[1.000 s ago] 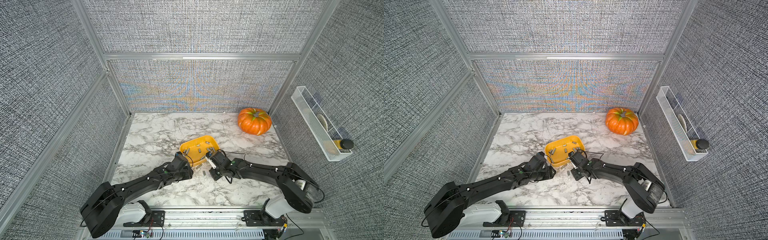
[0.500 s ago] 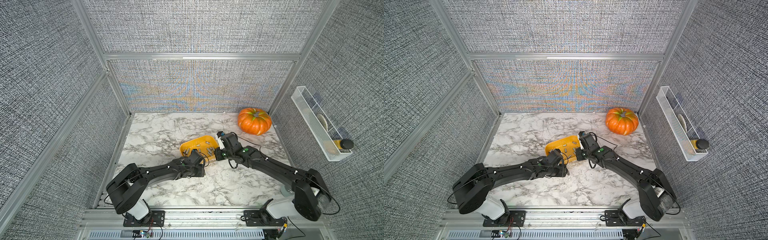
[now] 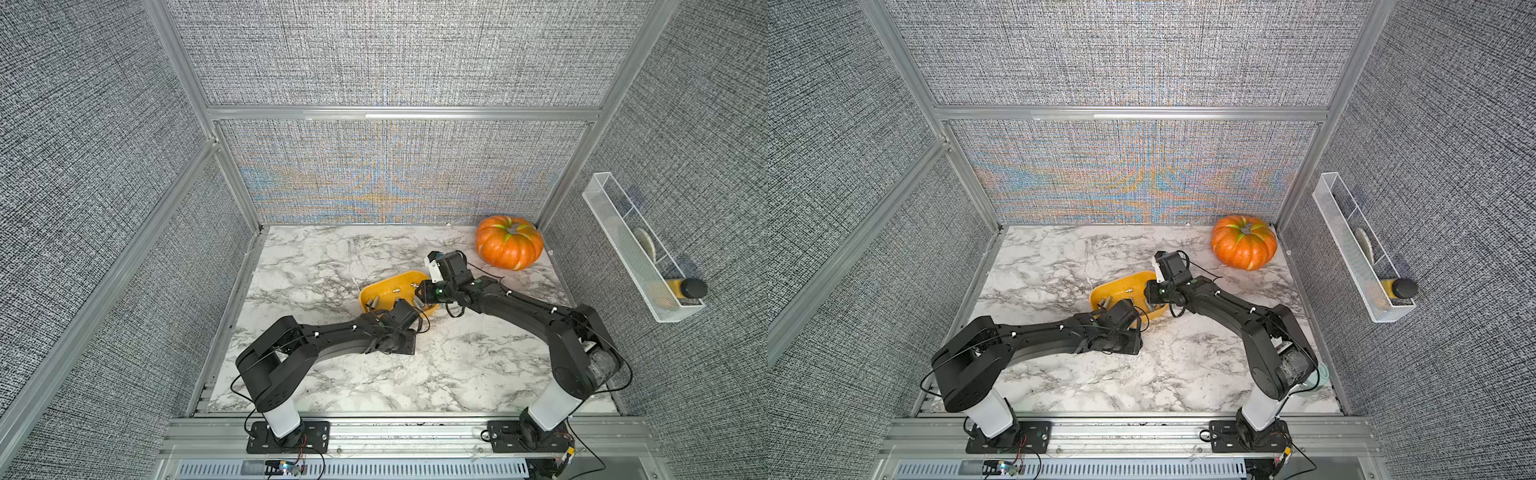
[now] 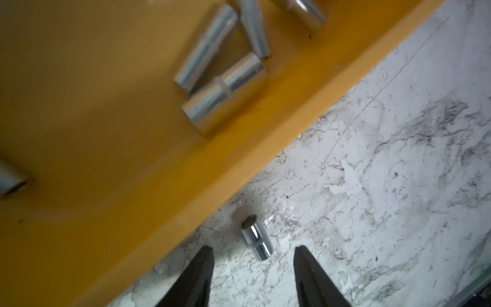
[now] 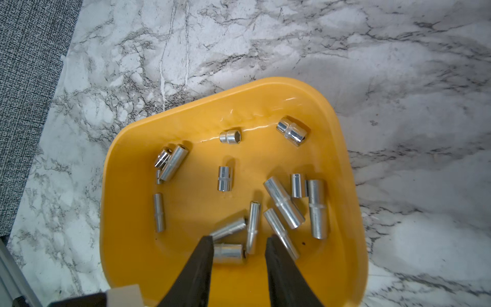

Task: Put the socket on the desktop into the storage box
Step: Place the socket head in the storage box, then pick up the socket head at the center of the board.

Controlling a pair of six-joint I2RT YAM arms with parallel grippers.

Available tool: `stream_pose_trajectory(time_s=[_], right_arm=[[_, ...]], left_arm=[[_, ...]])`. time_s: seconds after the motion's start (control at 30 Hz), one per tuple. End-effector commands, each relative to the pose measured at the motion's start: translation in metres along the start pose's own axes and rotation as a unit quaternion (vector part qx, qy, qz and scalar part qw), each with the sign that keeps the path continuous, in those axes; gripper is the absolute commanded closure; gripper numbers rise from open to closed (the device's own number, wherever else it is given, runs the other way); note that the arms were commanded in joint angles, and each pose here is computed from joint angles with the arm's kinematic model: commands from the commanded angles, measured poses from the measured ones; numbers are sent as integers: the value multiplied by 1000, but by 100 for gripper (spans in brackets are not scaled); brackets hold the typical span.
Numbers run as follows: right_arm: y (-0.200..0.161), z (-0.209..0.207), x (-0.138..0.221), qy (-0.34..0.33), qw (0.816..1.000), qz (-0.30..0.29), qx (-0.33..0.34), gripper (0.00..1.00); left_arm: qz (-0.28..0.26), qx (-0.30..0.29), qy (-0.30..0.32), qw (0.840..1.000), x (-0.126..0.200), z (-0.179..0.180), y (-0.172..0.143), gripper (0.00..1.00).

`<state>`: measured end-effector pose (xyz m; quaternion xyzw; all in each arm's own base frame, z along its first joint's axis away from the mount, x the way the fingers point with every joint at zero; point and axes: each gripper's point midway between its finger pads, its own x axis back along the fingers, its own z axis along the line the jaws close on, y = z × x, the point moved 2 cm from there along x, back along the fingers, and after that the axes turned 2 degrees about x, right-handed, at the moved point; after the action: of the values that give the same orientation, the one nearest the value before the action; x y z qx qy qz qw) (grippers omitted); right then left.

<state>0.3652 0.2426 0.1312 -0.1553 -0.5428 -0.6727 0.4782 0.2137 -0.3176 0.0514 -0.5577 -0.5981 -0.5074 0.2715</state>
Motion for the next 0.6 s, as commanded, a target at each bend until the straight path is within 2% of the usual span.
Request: stream_pose_trajectory(time_s=[0.0,0.23,0.47,0.57], right_arm=[[6,-2,8,1,1000,-16,-13,58],[0,-19,45,-36,997,-57,-40,58],[-29,-35,76,-67,994,-68,-58,59],[-44,-41,83,-76,993,-64,-61,59]], left_arm=[[12,-10,13,1000,-4,2,-2,48],[34,-13,35,999,-15,4,-6,57],[47,-22,37,998,-21,1,-9,71],[48,-25,40,998,-20,-1,-11,74]])
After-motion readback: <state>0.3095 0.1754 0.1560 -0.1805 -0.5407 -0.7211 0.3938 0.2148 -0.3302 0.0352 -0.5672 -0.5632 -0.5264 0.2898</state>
